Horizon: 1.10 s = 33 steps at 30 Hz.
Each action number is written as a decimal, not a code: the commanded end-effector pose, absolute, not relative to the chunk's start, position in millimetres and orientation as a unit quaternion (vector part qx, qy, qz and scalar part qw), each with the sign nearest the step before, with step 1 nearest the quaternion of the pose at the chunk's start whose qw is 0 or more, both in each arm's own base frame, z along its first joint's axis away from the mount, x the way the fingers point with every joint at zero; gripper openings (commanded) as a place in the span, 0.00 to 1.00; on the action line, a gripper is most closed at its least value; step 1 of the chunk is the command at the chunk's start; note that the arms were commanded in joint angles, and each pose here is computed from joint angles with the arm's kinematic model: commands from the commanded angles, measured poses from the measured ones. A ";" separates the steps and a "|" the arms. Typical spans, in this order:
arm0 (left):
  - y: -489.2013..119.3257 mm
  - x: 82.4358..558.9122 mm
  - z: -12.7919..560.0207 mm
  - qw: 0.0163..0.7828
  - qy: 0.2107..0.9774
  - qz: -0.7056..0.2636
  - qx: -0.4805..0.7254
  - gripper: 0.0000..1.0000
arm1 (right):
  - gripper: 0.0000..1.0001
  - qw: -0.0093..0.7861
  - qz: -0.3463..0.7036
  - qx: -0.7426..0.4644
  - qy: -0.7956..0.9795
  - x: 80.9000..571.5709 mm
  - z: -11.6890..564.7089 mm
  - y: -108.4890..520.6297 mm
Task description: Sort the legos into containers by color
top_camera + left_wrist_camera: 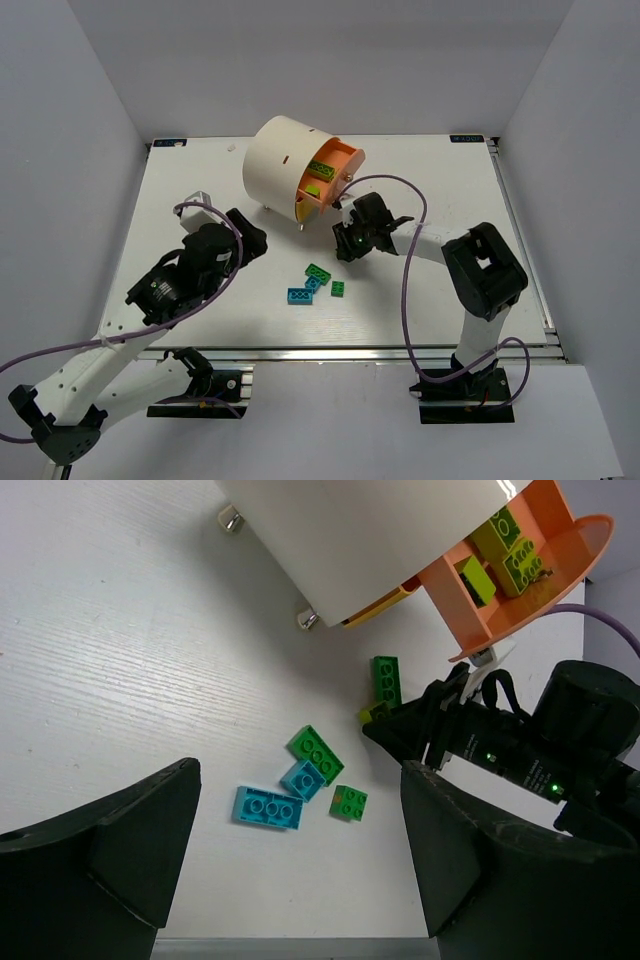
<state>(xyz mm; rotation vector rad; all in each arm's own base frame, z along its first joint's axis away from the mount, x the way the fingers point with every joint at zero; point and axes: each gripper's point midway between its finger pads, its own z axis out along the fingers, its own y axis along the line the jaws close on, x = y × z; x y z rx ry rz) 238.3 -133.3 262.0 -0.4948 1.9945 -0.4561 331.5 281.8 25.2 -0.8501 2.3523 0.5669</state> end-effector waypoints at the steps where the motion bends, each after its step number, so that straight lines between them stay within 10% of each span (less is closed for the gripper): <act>1: -139.8 237.1 256.8 0.483 0.827 -0.198 -0.206 0.91 | 0.22 0.299 0.212 -0.314 0.876 325.4 35.0 274.7; 13: -160.1 219.5 183.1 0.401 0.867 -0.217 -0.202 0.91 | 0.13 0.429 0.269 -0.447 0.737 265.3 141.0 244.1; 23: -177.4 205.6 118.5 0.324 0.902 -0.213 -0.193 0.92 | 0.11 0.576 0.288 -0.433 0.630 340.7 299.8 298.7; 33: -182.7 190.2 89.9 0.285 0.910 -0.230 -0.195 0.92 | 0.17 0.600 0.278 -0.421 0.621 396.8 336.1 327.3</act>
